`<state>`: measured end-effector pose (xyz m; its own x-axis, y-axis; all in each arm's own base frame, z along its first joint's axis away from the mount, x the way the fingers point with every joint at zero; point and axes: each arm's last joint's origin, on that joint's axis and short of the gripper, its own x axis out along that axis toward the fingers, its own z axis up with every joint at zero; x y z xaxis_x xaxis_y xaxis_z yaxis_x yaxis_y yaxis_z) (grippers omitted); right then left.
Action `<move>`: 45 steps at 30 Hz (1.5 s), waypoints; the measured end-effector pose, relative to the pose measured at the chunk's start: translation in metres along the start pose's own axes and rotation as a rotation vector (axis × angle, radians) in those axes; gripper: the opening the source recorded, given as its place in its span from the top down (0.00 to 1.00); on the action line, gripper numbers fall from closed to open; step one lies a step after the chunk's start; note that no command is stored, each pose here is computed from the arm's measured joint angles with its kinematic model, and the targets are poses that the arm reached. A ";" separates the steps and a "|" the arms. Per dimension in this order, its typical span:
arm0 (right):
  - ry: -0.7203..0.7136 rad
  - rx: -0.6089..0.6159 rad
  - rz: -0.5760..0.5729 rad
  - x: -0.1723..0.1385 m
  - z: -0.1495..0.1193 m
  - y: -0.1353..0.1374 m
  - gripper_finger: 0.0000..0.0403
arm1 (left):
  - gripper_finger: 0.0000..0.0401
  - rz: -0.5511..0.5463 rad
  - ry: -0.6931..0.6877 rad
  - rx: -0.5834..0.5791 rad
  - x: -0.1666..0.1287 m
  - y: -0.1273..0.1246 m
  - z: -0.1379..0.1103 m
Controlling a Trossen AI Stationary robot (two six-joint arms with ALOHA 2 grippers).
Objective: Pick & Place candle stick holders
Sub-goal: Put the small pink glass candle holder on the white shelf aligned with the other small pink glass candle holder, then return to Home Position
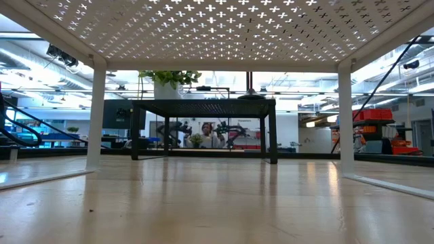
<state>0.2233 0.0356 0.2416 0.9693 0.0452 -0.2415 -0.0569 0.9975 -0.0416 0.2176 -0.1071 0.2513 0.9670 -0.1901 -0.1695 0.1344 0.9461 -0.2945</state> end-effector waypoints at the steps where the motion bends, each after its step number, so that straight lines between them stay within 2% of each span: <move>1: 0.000 0.000 0.000 0.000 0.000 0.000 0.98 | 0.45 0.000 0.000 0.000 0.000 0.000 0.000; 5: 0.000 0.000 0.000 0.000 0.000 0.000 0.98 | 0.41 -0.011 0.006 0.000 0.000 0.000 0.000; 12: 0.000 -0.001 0.000 0.000 0.000 0.000 0.98 | 0.41 -0.023 -0.013 -0.004 0.000 -0.001 0.002; 25: 0.000 -0.003 0.000 0.000 0.000 0.000 0.98 | 0.41 -0.036 -0.095 0.089 -0.002 -0.004 0.010; 29: 0.000 -0.006 0.000 0.000 0.000 0.000 0.98 | 0.41 0.067 -0.141 0.153 -0.006 0.000 0.016; 33: -0.002 -0.030 0.000 0.000 0.000 0.000 0.98 | 0.41 0.170 -0.189 0.274 -0.014 0.004 0.025; 37: -0.048 -0.030 -0.005 0.000 0.005 -0.001 0.98 | 0.41 0.331 -0.202 0.361 -0.023 0.011 0.031; 40: -0.078 -0.093 -0.017 -0.002 0.008 -0.002 0.98 | 0.41 0.432 -0.188 0.401 -0.029 0.019 0.035; 45: -0.147 -0.116 -0.186 -0.016 0.021 -0.015 0.98 | 0.41 0.493 -0.137 0.403 -0.039 0.040 0.041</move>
<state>0.2133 0.0212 0.2663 0.9896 -0.1224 -0.0759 0.1067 0.9770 -0.1846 0.1940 -0.0516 0.2847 0.9512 0.3017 -0.0650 -0.2876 0.9429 0.1680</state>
